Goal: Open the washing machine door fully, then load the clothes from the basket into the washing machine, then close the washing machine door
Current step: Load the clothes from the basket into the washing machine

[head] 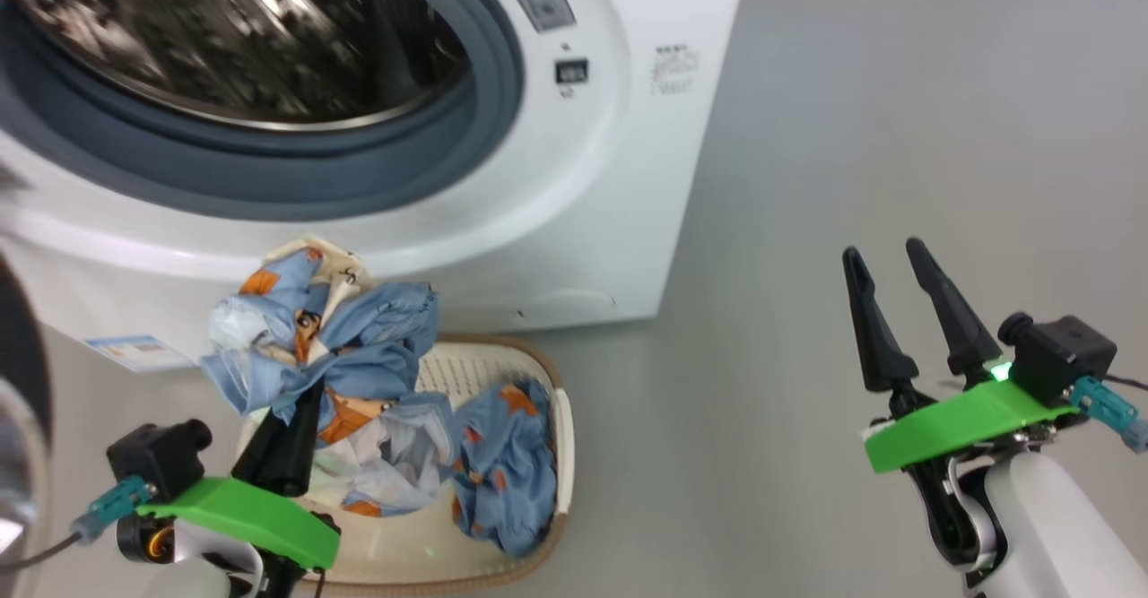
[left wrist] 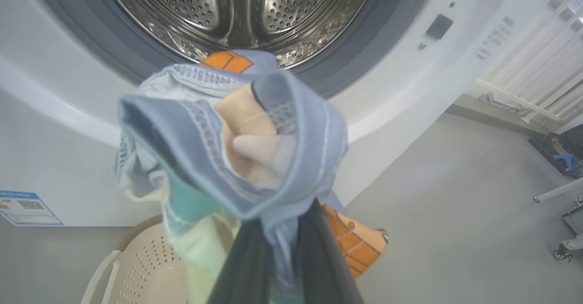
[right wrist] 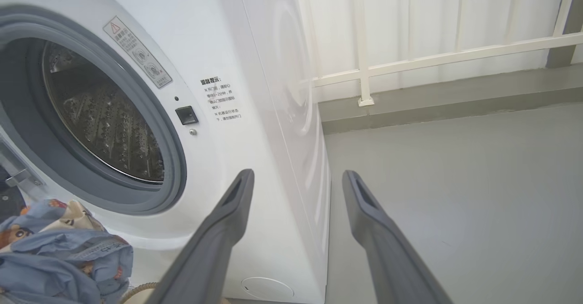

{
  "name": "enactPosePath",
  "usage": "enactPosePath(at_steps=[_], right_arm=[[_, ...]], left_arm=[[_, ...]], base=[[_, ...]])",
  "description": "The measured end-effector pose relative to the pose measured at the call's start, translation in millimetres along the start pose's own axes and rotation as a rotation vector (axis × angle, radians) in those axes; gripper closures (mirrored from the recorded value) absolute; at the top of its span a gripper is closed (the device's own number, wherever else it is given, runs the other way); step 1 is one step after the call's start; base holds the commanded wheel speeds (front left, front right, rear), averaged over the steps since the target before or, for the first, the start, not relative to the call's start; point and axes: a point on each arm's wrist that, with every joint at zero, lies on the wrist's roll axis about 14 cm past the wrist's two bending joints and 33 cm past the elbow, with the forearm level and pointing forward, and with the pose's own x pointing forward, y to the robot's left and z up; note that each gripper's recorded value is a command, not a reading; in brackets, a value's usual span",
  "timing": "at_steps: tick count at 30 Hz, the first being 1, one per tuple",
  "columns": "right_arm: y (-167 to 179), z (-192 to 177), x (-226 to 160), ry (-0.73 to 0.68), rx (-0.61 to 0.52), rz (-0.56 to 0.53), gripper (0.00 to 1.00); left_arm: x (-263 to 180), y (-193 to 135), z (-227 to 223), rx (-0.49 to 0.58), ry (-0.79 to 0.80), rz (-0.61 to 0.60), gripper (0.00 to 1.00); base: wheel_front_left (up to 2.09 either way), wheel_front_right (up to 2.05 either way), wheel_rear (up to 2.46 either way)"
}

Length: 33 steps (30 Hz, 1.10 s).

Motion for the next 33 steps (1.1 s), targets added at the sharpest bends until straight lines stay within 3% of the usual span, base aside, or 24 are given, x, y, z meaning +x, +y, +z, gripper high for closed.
enactPosePath(at_steps=[14,33], right_arm=[[25.3,27.0,-33.2,-0.046,-0.027,0.071,0.0],[25.2,34.3,-49.7,-0.054,-0.054,0.081,0.0]], left_arm=[[-64.1,-31.2,74.7,0.073,-0.304,-0.022,1.0],[-82.2,-44.0,94.0,0.109,-0.404,-0.014,1.0]], base=[[0.0,0.0,0.0],[0.0,0.0,0.0]])
